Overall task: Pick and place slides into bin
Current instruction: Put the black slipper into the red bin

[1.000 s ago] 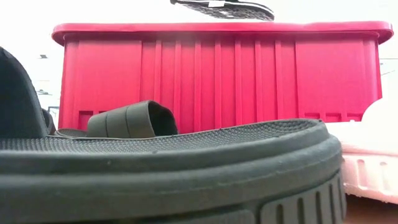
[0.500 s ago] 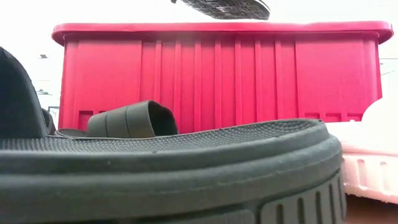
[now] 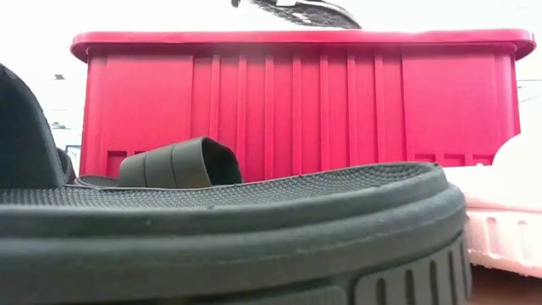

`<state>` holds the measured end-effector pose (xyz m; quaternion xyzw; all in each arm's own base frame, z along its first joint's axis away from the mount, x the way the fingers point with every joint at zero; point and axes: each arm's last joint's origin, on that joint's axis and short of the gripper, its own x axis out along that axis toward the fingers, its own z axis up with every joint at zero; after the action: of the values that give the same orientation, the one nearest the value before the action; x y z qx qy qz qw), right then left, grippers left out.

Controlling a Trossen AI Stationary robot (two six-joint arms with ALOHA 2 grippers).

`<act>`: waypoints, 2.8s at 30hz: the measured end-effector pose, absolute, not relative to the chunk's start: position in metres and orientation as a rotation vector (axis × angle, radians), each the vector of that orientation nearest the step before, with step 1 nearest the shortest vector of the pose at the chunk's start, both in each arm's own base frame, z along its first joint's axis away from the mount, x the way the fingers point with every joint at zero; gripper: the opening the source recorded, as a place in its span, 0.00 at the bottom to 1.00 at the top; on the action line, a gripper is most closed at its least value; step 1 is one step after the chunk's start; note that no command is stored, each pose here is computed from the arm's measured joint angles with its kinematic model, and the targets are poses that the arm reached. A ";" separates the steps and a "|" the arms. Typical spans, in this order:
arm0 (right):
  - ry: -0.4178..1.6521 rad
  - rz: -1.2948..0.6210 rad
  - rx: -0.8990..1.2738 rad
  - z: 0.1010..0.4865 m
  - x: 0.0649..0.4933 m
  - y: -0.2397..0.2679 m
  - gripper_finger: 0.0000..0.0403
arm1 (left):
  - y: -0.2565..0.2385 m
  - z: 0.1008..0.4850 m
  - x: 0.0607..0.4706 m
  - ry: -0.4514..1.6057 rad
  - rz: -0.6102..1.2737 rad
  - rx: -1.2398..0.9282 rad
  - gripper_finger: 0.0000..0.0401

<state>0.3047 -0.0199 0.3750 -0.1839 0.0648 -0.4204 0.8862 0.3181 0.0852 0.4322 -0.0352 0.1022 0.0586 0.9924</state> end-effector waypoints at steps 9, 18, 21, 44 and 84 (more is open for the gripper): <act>0.167 -0.868 -0.395 0.372 0.305 -0.020 0.11 | 0.096 0.428 0.314 0.252 0.150 -0.081 0.00; 0.178 -0.852 -0.419 0.371 0.305 -0.012 0.27 | 0.107 0.425 0.309 0.274 0.091 -0.075 0.00; 0.212 -0.904 -0.459 0.372 0.303 -0.006 0.33 | 0.112 0.421 0.306 0.317 0.078 -0.076 0.00; 0.143 -0.975 -0.410 0.410 0.254 0.027 0.38 | 0.148 0.364 0.306 0.631 -0.145 -0.106 0.00; 0.142 -0.946 -0.411 0.413 0.246 0.032 0.38 | 0.191 0.237 0.357 0.946 -0.248 -0.148 0.00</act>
<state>0.2460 0.0323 0.4127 -0.1965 0.0679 -0.4520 0.8674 0.3568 0.1914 0.2366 -0.0709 0.4538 -0.1188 0.8803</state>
